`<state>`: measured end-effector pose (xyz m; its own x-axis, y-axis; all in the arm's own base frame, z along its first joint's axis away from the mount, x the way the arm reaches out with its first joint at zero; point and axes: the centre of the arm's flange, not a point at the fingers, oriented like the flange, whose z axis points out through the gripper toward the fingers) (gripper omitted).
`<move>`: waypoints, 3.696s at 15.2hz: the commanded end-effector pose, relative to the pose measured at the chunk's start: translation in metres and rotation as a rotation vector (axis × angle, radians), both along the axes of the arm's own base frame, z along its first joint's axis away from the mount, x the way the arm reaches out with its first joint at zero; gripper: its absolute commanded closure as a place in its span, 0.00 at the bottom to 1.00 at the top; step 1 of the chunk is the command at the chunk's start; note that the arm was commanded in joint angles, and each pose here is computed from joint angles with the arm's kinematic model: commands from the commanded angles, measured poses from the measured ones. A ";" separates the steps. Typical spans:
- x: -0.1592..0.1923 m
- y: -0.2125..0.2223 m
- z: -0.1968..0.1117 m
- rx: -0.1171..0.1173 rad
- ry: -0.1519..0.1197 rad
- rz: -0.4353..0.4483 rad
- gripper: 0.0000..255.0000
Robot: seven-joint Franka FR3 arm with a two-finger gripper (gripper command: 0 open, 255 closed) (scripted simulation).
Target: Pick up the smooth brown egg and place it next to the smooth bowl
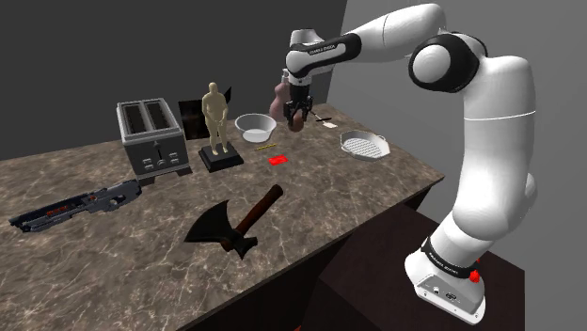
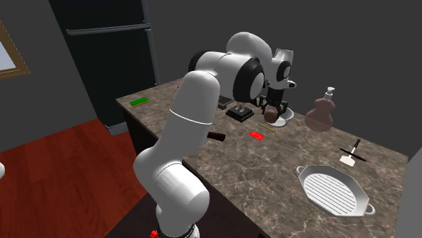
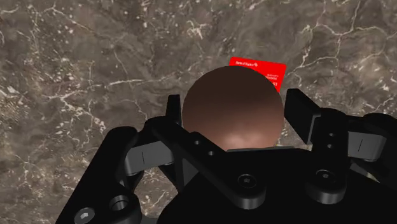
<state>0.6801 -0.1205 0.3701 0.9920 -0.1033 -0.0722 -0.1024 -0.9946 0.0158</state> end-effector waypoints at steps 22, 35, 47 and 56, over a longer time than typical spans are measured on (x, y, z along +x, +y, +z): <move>0.063 -0.109 -0.068 0.000 -0.001 0.001 1.00; 0.063 -0.109 -0.137 0.000 -0.001 0.001 1.00; 0.063 -0.109 -0.140 0.000 -0.001 0.001 0.00; 0.067 -0.109 -0.091 0.000 -0.001 0.001 0.00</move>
<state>0.7467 -0.2292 0.2781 0.9923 -0.1019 -0.0706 -0.1010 -0.9948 0.0159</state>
